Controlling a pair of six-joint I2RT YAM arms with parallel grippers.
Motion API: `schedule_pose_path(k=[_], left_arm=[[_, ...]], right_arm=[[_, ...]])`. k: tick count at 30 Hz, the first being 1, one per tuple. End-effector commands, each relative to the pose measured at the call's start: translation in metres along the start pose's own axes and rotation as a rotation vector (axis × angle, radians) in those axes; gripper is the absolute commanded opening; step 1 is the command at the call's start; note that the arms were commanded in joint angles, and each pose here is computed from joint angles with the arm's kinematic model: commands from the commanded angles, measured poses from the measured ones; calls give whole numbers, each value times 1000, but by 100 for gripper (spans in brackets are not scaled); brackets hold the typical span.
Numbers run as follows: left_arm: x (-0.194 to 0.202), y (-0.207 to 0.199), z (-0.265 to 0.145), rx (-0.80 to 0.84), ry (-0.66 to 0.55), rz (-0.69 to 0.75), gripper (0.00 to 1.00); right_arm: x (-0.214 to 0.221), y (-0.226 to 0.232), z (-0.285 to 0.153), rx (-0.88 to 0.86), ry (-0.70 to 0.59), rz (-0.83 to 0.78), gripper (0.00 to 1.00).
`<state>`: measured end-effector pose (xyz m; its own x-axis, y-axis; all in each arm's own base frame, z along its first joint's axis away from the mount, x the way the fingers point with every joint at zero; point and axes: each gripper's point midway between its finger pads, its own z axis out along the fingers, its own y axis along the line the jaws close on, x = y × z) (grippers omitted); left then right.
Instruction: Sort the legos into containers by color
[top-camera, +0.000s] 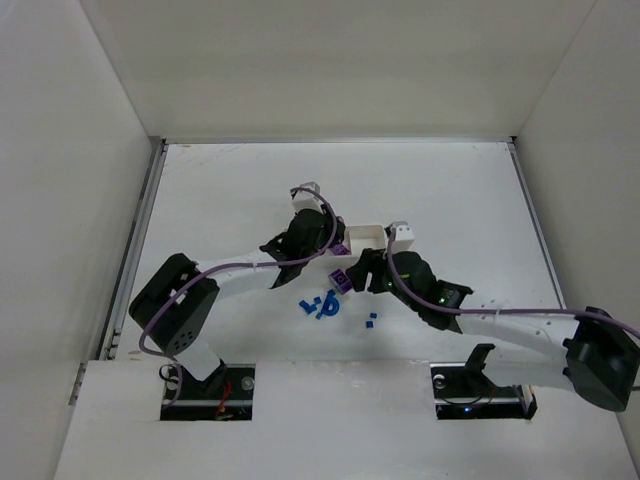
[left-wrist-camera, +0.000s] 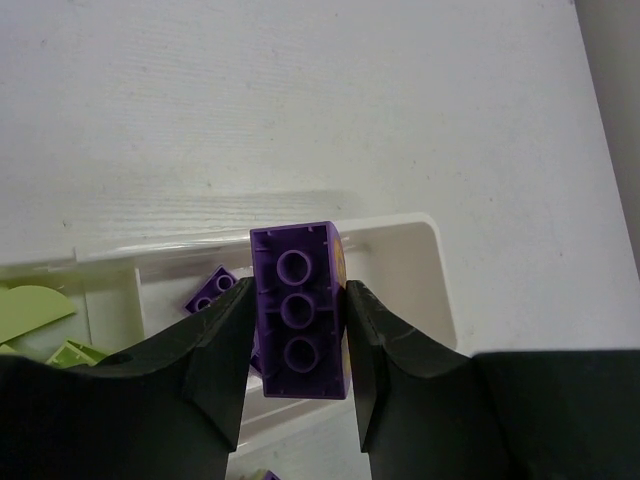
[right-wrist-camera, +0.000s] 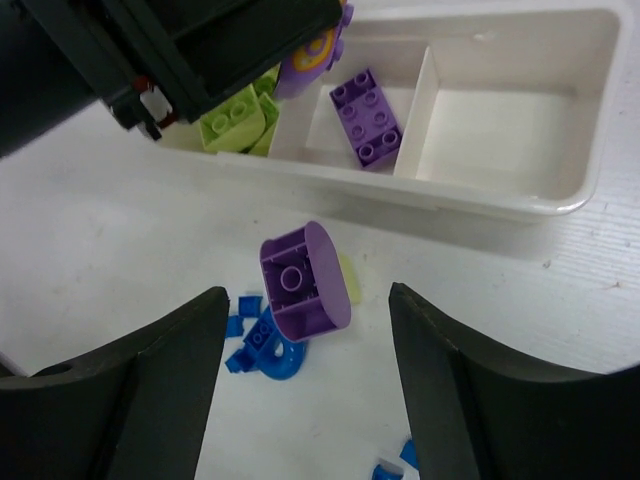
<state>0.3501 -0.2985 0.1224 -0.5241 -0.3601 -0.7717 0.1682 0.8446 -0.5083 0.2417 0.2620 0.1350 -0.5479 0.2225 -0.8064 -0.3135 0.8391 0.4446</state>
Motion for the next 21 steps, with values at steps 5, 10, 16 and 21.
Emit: schedule_pose_path(k=[5,10,16,21], left_arm=[[-30,-5,-2,3,-93,-8,43],[-39,2,-17,4,-118,-15,51],[-44,22,-46,0,-146,-61,51],[-39,39,-76,0,-152,-97,51]], right_arm=[[16,22,9,-33,57,-104,74],[29,30,21,-42,106,-128,74],[34,30,36,-7,136,-151,74],[39,25,44,40,171,-173,72]])
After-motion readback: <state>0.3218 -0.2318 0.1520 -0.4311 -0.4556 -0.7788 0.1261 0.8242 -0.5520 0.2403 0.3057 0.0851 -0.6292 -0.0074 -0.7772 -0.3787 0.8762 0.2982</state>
